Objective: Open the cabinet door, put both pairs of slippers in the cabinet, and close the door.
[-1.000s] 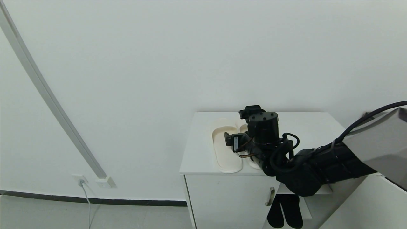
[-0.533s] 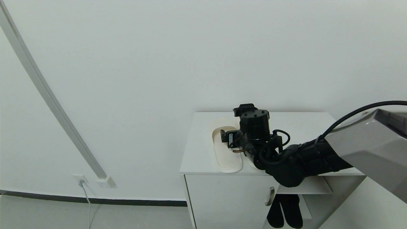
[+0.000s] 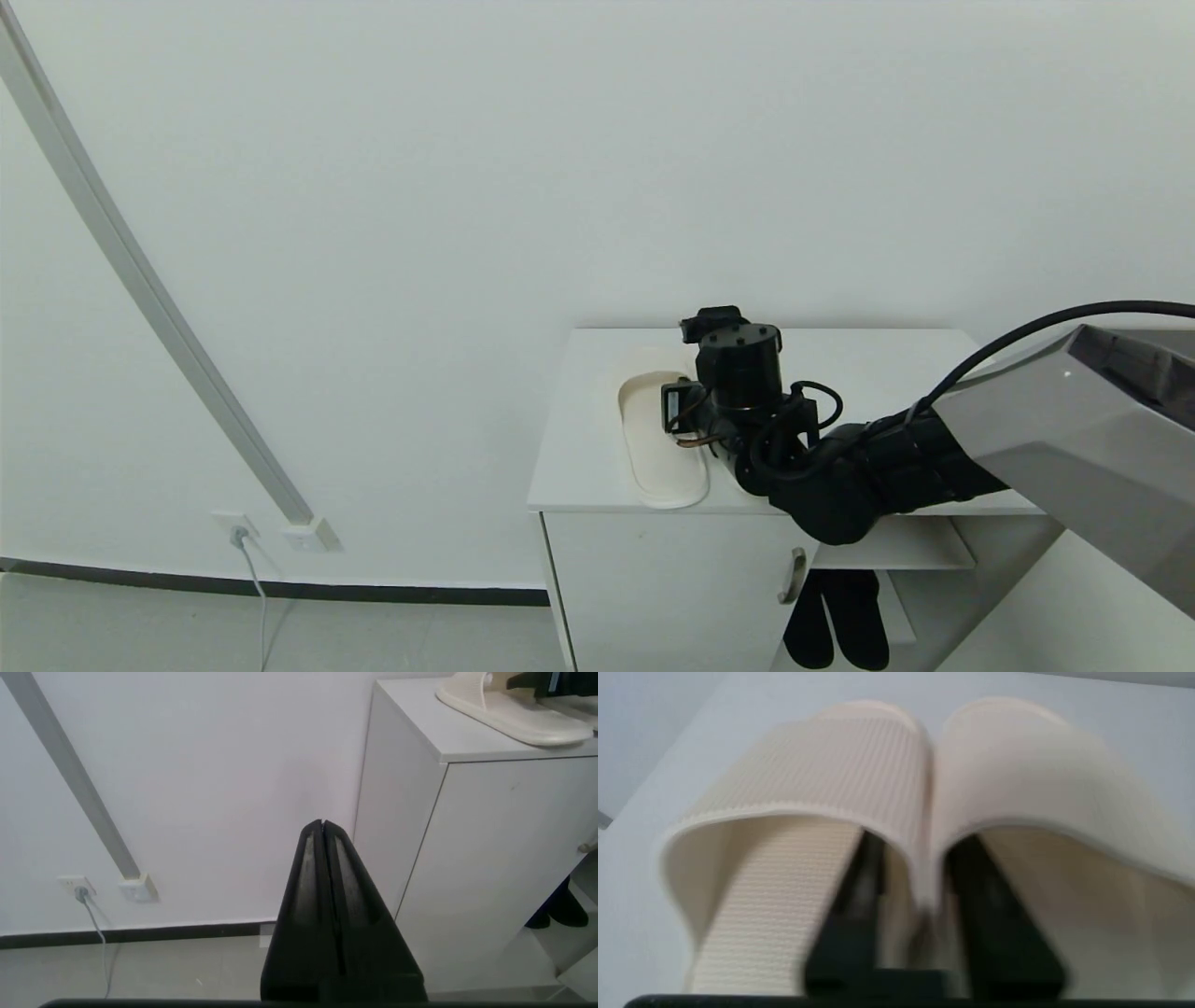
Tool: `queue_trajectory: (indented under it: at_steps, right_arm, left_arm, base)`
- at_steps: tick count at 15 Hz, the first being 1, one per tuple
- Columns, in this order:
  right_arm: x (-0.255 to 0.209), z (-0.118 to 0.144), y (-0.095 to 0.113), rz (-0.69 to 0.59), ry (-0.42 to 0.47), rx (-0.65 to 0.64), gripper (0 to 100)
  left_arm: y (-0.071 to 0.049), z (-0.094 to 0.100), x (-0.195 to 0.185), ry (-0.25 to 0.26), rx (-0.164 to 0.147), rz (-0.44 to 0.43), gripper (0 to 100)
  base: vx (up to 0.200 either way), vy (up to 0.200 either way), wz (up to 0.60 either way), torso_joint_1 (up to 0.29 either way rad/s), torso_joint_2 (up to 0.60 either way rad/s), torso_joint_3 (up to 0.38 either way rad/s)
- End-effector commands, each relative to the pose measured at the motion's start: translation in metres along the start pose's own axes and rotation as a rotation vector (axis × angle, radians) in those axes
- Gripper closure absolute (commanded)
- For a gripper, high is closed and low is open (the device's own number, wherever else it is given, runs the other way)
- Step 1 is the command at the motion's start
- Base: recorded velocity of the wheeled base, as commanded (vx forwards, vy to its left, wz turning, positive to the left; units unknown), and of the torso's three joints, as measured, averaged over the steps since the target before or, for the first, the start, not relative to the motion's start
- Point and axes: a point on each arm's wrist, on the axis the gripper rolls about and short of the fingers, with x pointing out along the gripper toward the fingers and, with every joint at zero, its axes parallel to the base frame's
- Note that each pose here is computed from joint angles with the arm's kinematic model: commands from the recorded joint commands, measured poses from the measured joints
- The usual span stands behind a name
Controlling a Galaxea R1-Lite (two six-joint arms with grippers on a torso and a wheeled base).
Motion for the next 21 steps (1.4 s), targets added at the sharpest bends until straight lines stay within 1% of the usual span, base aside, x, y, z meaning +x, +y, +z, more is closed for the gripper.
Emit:
queue_trajectory:
  at_steps: [1, 6, 7, 9, 10, 11, 12, 13, 14, 16, 18, 20, 21]
  right_arm:
    - [0.0, -0.001, 0.001, 0.002, 0.001, -0.008, 100]
    - [-0.002, 0.001, 0.001, 0.0, -0.005, -0.005, 100]
    - [-0.007, 0.005, 0.0, 0.004, -0.01, -0.004, 100]
    - [-0.028, 0.025, -0.007, 0.05, -0.033, 0.011, 100]
    - [-0.046, 0.035, -0.012, 0.106, -0.035, 0.014, 100]
    - [-0.056, 0.038, -0.014, 0.132, -0.036, 0.013, 100]
    - [-0.082, 0.044, -0.026, 0.186, -0.027, 0.006, 100]
    - [-0.092, 0.045, -0.03, 0.2, -0.024, -0.002, 100]
    - [-0.116, 0.046, -0.041, 0.246, -0.013, -0.014, 100]
    - [-0.145, 0.043, -0.05, 0.307, -0.001, -0.022, 100]
    - [-0.162, 0.043, -0.057, 0.329, -0.001, -0.022, 100]
    - [-0.178, 0.03, -0.067, 0.355, 0.03, -0.073, 100]
    - [-0.181, 0.026, -0.068, 0.363, 0.037, -0.107, 100]
  left_arm:
    - [0.0, 0.0, 0.0, 0.003, -0.001, 0.001, 100]
    - [0.0, 0.0, 0.0, 0.003, -0.001, 0.001, 100]
    - [0.0, 0.0, 0.0, 0.001, -0.001, 0.001, 100]
    - [0.0, 0.0, 0.0, 0.001, -0.001, 0.001, 100]
    - [0.0, 0.0, 0.0, 0.003, -0.001, 0.001, 100]
    - [0.0, 0.0, 0.0, 0.003, -0.001, 0.001, 100]
    - [0.0, 0.0, 0.0, 0.001, -0.001, 0.001, 100]
    - [0.0, 0.0, 0.0, 0.001, -0.001, 0.001, 100]
    - [0.0, 0.0, 0.0, 0.002, -0.001, 0.0, 100]
    - [0.0, 0.0, 0.0, 0.001, -0.001, 0.0, 100]
    - [0.0, 0.0, 0.0, 0.003, -0.001, 0.001, 100]
    - [0.0, 0.0, 0.0, 0.001, 0.0, 0.0, 100]
    - [0.0, 0.0, 0.0, 0.002, 0.0, 0.0, 100]
  base:
    - [0.0, 0.0, 0.0, 0.0, 0.0, 0.0]
    - [0.0, 0.0, 0.0, 0.0, 0.0, 0.0]
    - [0.0, 0.0, 0.0, 0.0, 0.0, 0.0]
    - [0.0, 0.0, 0.0, 0.0, 0.0, 0.0]
    - [0.0, 0.0, 0.0, 0.0, 0.0, 0.0]
    - [0.0, 0.0, 0.0, 0.0, 0.0, 0.0]
    - [0.0, 0.0, 0.0, 0.0, 0.0, 0.0]
    - [0.0, 0.0, 0.0, 0.0, 0.0, 0.0]
    - [0.0, 0.0, 0.0, 0.0, 0.0, 0.0]
    - [0.0, 0.0, 0.0, 0.0, 0.0, 0.0]
    - [0.0, 0.0, 0.0, 0.0, 0.0, 0.0]
    - [0.0, 0.0, 0.0, 0.0, 0.0, 0.0]
    - [0.0, 0.0, 0.0, 0.0, 0.0, 0.0]
